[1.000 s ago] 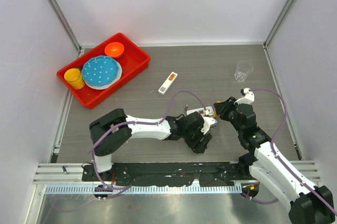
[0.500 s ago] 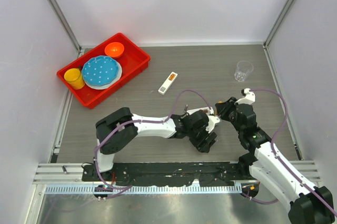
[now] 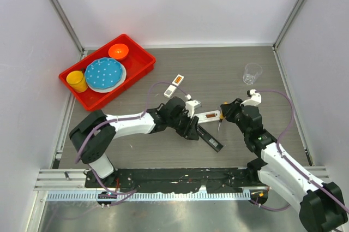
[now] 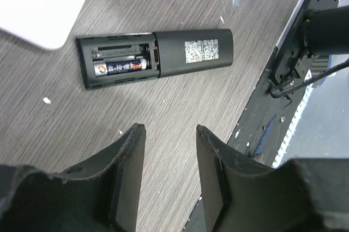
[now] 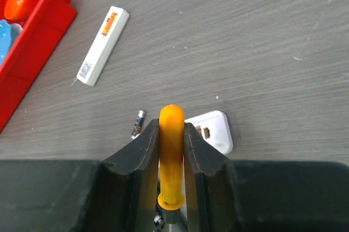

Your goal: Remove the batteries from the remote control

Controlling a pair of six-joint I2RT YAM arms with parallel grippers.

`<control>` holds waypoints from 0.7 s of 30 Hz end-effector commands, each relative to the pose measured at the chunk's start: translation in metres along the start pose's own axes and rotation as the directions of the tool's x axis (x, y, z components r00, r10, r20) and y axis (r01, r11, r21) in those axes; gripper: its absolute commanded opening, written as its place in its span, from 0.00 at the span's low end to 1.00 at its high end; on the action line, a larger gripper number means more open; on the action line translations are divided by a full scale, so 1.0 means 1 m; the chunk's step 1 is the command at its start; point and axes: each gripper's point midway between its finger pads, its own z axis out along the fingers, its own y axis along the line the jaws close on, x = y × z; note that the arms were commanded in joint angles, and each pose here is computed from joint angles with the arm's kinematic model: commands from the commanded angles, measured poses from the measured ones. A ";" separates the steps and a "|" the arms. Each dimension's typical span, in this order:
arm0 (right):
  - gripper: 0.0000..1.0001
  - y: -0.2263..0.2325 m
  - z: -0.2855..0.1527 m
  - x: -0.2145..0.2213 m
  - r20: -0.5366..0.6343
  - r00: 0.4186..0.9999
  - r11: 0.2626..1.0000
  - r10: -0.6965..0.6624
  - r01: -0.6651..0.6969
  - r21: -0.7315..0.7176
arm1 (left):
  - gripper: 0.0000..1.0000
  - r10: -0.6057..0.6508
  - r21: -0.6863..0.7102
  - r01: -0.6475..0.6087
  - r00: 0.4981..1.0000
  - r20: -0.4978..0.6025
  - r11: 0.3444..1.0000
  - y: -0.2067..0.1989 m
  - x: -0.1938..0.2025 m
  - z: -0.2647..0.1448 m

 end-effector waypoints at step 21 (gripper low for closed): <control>0.01 0.070 0.023 -0.009 0.248 0.967 0.976 -0.062 0.110 -0.188 | 0.15 -0.157 -0.028 0.158 0.987 0.021 0.987 0.029 0.011 0.006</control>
